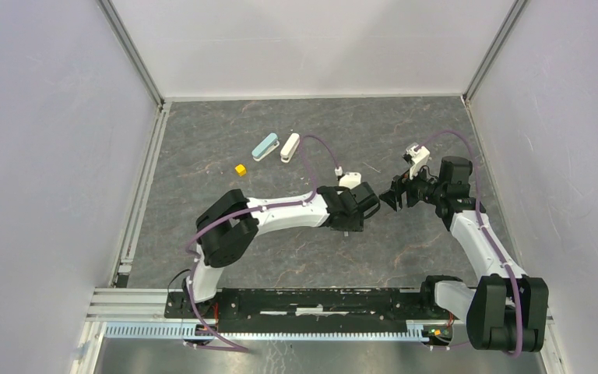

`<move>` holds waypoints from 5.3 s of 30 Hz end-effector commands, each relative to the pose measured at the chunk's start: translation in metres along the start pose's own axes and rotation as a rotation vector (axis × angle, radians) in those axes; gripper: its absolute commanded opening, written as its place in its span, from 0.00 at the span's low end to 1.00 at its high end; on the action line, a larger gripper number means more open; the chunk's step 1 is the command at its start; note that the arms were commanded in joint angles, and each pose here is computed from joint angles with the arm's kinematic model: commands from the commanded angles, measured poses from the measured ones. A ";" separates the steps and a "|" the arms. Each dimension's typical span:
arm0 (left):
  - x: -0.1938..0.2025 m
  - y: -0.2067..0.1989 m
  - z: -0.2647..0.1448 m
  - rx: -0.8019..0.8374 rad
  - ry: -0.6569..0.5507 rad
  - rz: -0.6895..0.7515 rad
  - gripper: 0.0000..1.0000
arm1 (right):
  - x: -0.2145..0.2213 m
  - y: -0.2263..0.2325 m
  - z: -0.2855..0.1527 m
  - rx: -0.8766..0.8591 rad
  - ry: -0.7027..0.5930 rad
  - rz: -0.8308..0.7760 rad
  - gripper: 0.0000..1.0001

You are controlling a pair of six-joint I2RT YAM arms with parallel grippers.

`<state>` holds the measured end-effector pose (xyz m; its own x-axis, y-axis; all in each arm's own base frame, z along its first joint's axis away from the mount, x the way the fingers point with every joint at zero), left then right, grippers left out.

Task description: Unload the staples from the stapler

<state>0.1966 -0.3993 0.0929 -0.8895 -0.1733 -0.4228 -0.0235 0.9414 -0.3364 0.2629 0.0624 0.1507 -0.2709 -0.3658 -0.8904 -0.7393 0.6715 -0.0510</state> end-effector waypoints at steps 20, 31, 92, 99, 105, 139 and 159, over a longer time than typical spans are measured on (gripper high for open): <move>0.009 0.000 0.024 -0.128 0.023 0.045 0.35 | -0.006 -0.002 -0.003 0.011 -0.022 -0.011 0.76; 0.018 0.013 0.025 -0.216 0.035 0.123 0.28 | -0.009 -0.002 -0.005 0.014 -0.034 -0.016 0.76; -0.073 0.039 -0.097 0.759 -0.344 -0.327 0.19 | -0.025 0.094 0.011 -0.569 -0.312 0.205 0.77; -0.079 0.032 -0.112 0.898 -0.391 -0.366 0.18 | -0.045 0.121 -0.002 -0.663 -0.422 0.239 0.87; -0.076 0.026 -0.124 1.023 -0.385 -0.364 0.18 | -0.055 0.125 -0.008 -0.699 -0.455 0.313 0.88; -0.061 0.015 -0.158 1.321 -0.343 -0.342 0.18 | -0.109 0.135 -0.024 -0.822 -0.615 0.411 0.62; -0.056 0.011 -0.148 1.329 -0.316 -0.367 0.18 | -0.110 0.134 -0.025 -0.825 -0.616 0.410 0.35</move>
<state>0.1799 -0.3346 0.2239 -0.7828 -0.5587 -0.2739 0.3587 -0.0455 -0.9324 0.1924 0.1793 0.2137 -0.7077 0.2510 -0.6604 -0.6811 0.0061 0.7322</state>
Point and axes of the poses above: each gripper's point midway between its finger pads, its own z axis out along the fingers, its own y axis along the line the jaws close on, x = y × z, the point moved 5 cm from there along -z, back along the fingers, and after that the axes turned 13 degrees about -z, right-handed, at the moved point
